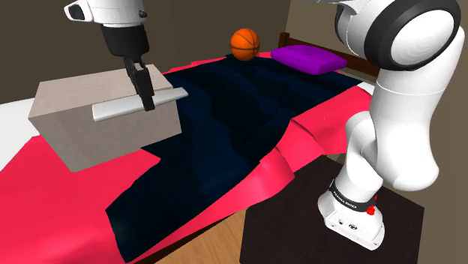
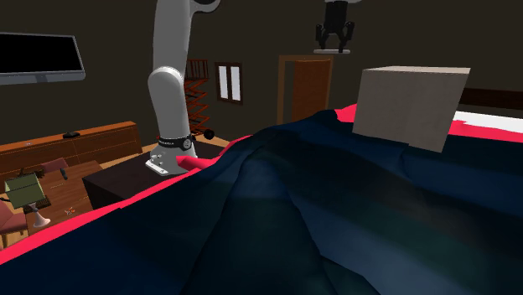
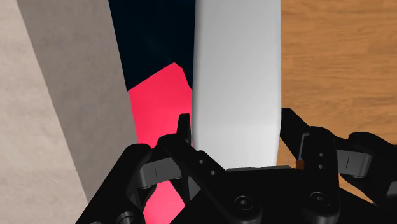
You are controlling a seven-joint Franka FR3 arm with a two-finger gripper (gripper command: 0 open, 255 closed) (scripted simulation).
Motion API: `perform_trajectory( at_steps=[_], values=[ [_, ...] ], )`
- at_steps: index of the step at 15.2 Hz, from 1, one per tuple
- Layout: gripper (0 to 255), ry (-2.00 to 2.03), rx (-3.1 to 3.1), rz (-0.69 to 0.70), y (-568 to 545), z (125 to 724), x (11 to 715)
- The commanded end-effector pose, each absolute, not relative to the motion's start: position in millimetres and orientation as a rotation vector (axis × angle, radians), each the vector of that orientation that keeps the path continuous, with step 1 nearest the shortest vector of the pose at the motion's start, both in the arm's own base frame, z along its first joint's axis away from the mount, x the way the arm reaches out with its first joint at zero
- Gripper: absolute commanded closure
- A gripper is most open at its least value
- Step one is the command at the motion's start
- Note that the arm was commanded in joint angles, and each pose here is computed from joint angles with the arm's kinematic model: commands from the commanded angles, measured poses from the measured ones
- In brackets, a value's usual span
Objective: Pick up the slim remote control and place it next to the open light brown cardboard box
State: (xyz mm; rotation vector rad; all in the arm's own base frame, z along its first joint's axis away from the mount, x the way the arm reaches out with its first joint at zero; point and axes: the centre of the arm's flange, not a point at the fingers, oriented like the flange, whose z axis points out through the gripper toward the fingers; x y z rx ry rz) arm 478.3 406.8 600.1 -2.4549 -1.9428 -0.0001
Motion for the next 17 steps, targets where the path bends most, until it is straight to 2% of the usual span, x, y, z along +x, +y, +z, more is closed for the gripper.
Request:
perform_trajectory(
  at_steps=[1,17],
  values=[
    [255,-1.942,-2.455,-0.002,407.2,590.1,478.6],
    [255,-1.942,-2.455,-0.002,407.2,505.6,478.6]
  ],
)
